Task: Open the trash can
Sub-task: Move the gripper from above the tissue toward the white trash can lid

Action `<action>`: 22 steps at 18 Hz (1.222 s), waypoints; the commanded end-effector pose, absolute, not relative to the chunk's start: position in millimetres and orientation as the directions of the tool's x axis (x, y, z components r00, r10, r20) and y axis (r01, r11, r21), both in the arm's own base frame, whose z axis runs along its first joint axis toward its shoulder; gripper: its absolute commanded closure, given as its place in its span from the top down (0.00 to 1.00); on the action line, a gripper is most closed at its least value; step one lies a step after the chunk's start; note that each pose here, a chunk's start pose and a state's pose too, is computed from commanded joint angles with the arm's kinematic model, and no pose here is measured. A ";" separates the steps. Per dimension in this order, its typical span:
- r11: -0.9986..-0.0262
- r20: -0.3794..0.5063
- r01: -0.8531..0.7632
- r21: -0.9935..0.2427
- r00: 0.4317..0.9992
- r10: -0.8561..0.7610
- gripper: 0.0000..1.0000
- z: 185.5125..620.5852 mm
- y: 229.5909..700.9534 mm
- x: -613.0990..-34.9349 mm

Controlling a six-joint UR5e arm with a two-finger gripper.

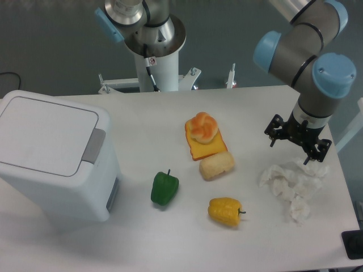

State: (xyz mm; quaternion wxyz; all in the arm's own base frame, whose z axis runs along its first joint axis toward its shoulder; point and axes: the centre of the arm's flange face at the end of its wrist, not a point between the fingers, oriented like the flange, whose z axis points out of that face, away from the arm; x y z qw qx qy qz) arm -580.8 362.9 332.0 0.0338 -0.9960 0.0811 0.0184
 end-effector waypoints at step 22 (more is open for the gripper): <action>-0.971 -0.079 -0.021 -0.238 0.997 -0.002 1.00 380.9 438.8 -475.8</action>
